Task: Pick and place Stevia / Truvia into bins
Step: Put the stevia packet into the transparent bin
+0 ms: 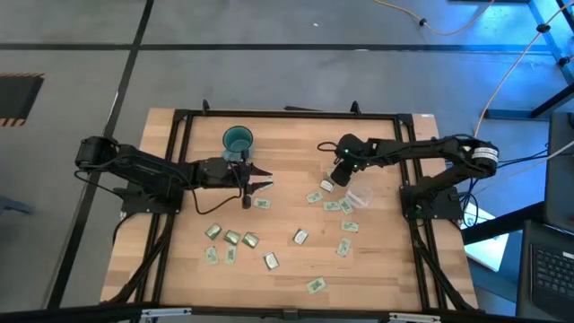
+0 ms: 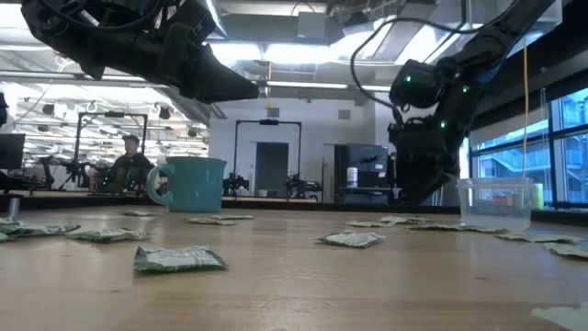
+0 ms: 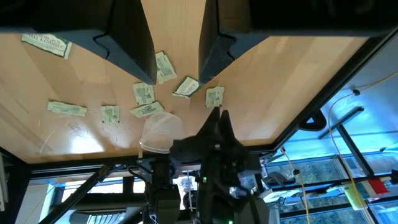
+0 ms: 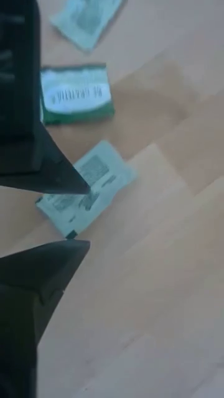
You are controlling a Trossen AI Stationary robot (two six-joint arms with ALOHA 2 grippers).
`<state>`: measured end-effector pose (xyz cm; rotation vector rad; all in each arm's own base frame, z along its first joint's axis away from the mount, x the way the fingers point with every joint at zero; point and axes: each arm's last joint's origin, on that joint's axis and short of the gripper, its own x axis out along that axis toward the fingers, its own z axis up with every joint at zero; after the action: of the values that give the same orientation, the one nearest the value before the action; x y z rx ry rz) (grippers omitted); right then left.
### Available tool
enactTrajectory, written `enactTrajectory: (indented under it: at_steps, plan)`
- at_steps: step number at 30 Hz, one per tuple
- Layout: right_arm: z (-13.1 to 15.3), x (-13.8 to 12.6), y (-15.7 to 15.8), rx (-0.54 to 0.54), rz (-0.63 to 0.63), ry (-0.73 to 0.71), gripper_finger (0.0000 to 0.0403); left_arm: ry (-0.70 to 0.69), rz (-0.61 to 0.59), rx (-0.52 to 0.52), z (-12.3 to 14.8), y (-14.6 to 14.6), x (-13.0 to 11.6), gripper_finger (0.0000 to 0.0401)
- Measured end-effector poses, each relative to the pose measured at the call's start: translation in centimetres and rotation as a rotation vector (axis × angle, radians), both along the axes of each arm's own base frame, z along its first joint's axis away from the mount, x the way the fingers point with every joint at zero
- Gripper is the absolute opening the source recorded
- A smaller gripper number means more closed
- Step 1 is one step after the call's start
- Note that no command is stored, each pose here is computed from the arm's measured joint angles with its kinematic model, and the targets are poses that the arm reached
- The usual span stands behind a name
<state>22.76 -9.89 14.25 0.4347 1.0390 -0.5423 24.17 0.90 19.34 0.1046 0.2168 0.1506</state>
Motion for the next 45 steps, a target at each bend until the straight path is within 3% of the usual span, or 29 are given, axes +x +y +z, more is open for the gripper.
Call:
enactTrajectory:
  at_steps: [20, 35, 41, 45]
  plan:
    - [-2.2, 0.2, -0.4, 0.032, -0.039, 0.086, 0.0117, 0.003, 0.000, 0.000, 0.0, 0.0, 0.0, 0.0114]
    - [-2.3, 0.1, -0.4, 0.020, -0.024, 0.106, 0.0010, 0.007, 0.000, -0.001, -0.1, 0.0, 0.0, 0.0114]
    - [-1.2, 0.0, -0.5, -0.050, -0.024, 0.100, 0.0003, 0.007, 0.000, 0.000, -0.1, 0.0, 0.0, 0.0114]
    - [2.1, 0.8, -0.9, -0.129, -0.002, 0.026, 0.0002, 0.006, 0.000, 0.000, -0.1, 0.0, 0.0, 0.0114]
